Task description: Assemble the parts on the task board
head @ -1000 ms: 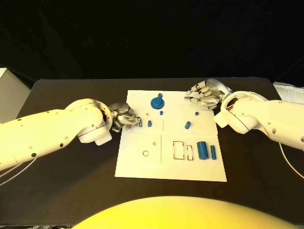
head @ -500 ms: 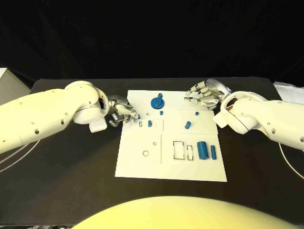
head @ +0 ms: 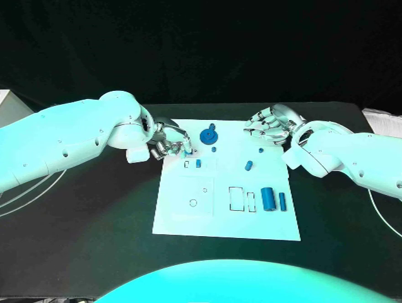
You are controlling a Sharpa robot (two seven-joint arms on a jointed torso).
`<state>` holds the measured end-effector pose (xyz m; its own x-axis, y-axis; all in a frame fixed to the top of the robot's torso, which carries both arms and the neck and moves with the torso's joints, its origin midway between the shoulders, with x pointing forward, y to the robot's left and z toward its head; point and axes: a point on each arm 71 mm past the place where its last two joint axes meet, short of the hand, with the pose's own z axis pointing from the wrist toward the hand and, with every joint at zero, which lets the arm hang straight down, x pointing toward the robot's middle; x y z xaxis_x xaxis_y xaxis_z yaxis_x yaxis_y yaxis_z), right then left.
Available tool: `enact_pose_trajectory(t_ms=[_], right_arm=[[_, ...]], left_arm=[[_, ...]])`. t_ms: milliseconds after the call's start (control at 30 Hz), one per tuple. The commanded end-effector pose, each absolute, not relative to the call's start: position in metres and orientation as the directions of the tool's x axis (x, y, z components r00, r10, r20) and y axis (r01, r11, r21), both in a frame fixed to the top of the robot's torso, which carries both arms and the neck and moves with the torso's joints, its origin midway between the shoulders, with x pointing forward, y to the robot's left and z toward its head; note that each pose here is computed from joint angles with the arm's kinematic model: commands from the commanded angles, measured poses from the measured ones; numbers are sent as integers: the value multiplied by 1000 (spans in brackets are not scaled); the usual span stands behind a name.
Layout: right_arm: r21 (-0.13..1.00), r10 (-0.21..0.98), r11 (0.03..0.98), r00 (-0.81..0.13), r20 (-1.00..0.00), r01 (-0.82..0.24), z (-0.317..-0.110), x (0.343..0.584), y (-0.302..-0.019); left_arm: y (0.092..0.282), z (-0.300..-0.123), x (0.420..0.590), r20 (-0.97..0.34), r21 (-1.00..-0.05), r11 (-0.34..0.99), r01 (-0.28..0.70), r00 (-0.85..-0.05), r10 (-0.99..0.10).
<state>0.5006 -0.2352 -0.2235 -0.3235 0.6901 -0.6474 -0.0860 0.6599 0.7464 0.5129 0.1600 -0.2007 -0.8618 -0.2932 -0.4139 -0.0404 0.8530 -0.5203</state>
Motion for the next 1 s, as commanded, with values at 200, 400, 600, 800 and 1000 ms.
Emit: enact_pose_trajectory(t_ms=[200, 400, 600, 800, 1000], right_arm=[[751, 699, 649, -296, -651, -122, -220, 501, -233], [768, 735, 619, -224, -640, -164, -214, 501, -235], [784, 766, 583, -178, -618, -215, -205, 502, -234], [789, 786, 554, -144, -601, -265, -194, 505, -233], [792, 799, 534, -127, -587, -296, -184, 510, -233]], left_arm=[[151, -200, 515, -523, -359, 933, 43, -837, -163], [145, -200, 513, -577, -291, 953, 84, -810, -105], [142, -200, 512, -602, -258, 960, 106, -795, -74], [137, -203, 510, -576, -255, 960, 117, -816, -54], [133, -206, 507, -517, -255, 958, 130, -856, -21]])
